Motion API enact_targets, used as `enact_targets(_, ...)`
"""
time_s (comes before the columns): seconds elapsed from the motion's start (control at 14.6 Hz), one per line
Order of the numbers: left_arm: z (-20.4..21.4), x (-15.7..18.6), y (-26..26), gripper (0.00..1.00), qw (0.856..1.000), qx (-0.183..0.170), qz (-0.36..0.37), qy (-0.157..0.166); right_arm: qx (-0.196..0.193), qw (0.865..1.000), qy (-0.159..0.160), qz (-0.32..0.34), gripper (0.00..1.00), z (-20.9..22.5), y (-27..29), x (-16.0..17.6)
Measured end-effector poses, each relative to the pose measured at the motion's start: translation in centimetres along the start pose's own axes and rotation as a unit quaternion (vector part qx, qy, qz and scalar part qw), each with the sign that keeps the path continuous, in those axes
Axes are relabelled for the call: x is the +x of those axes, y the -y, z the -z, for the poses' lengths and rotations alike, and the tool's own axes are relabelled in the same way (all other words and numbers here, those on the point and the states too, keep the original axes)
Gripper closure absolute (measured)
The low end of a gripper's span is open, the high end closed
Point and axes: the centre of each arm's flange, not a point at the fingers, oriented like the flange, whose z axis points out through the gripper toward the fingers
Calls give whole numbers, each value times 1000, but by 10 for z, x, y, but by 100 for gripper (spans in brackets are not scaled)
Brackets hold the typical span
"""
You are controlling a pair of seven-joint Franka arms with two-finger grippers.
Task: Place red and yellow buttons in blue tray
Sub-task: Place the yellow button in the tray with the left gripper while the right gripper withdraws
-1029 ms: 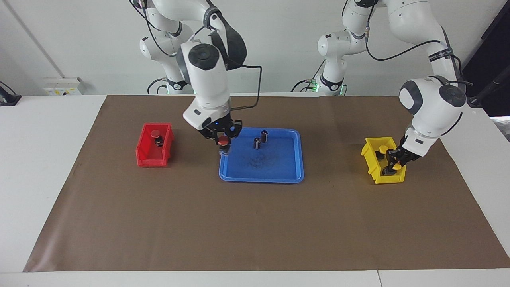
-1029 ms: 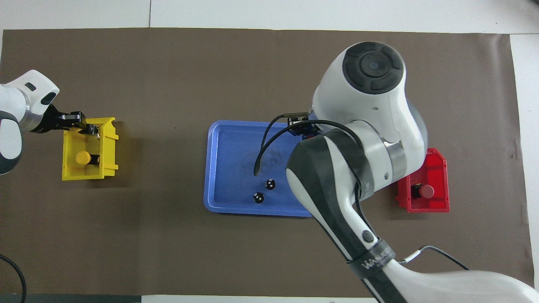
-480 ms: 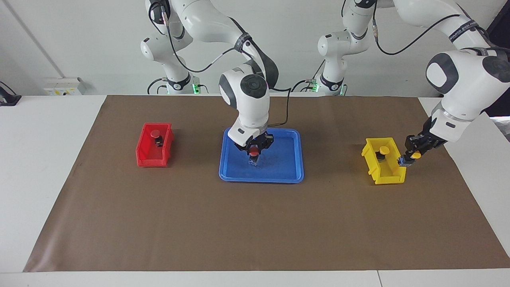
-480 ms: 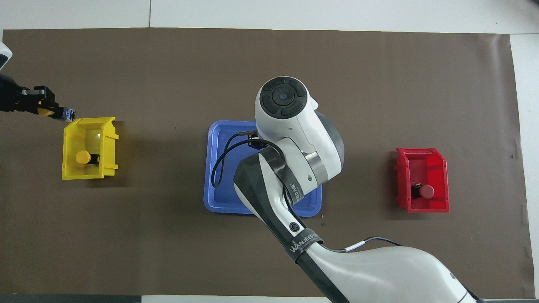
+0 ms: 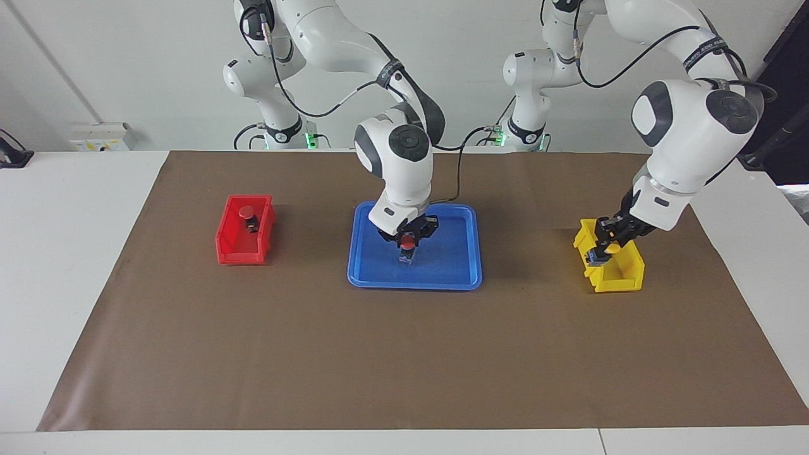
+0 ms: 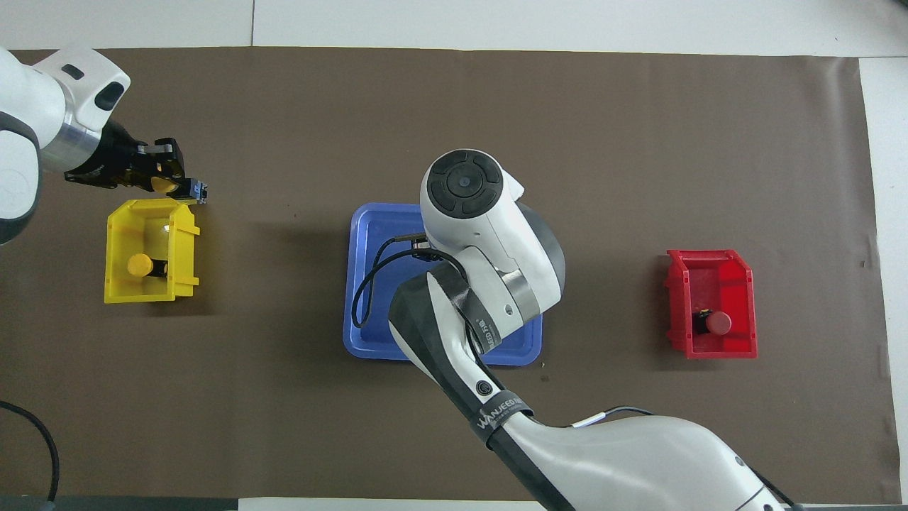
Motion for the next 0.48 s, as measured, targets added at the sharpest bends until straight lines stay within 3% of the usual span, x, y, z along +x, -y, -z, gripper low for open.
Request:
enact_targets(0.27, -16, -10, -62, 59, 1000, -8, 5, -18, -1, 1000, 8, 9, 59, -14, 8, -10)
enact_targets(0.48, -33, -22, -103, 59, 1000, -9, -12, -14, 0, 1000, 5, 6, 30, -10, 4, -8)
